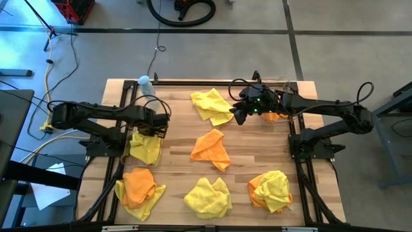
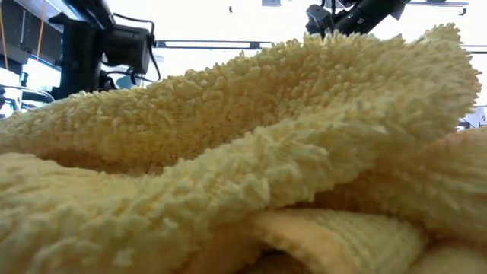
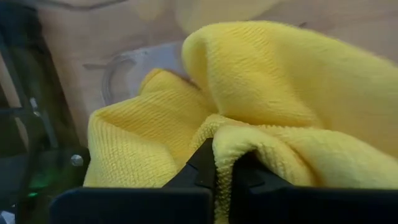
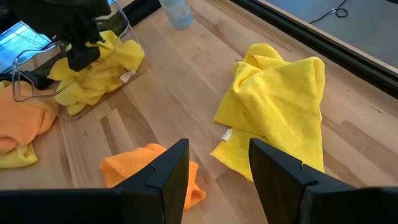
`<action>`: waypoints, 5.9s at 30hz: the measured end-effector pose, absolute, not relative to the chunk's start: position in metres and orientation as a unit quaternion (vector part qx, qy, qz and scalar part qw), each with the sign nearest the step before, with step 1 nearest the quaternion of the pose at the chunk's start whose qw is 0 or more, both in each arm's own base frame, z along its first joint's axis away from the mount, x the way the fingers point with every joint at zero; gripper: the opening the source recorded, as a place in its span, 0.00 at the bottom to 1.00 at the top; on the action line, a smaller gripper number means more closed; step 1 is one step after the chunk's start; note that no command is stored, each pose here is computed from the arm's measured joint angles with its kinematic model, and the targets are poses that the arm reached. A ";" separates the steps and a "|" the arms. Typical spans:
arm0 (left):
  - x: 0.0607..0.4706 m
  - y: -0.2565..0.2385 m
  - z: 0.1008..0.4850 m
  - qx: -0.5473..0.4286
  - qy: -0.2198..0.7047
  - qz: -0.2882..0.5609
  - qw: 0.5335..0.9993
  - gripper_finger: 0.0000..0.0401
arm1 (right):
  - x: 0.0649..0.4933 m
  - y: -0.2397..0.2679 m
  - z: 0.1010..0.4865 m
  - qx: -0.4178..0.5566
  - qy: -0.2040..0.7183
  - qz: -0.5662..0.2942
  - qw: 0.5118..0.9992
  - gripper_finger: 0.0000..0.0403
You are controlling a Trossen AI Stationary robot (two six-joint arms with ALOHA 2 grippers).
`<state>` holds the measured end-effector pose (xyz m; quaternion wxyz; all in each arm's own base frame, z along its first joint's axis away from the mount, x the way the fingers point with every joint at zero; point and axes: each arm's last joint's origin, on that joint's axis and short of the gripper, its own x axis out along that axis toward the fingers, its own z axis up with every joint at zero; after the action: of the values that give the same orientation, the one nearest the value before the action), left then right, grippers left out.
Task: Sort microfiber towel by color & place in baskets
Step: Put the yellow microfiber cloth into the left transparent bin, then put the orange microfiber cloth into the right transparent bin
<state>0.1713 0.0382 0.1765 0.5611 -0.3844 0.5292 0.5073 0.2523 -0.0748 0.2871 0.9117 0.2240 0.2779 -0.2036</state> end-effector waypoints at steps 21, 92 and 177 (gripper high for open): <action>0.163 0.036 0.196 -0.389 0.515 0.509 0.569 0.39 | 0.252 -0.075 0.287 0.224 0.278 -0.202 0.912 0.40; 0.141 0.025 0.296 -0.318 0.539 0.289 0.724 0.41 | 0.253 -0.079 0.291 0.296 0.219 -0.288 0.884 0.40; 0.105 -0.005 0.327 -0.193 0.381 0.195 0.883 0.41 | 0.416 0.011 0.137 0.073 0.666 -0.099 0.735 0.03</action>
<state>0.1047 -0.0053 0.3268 0.8827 -0.1934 0.3814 0.1947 0.4159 0.0114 0.1374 0.7354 0.0727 0.6665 -0.0989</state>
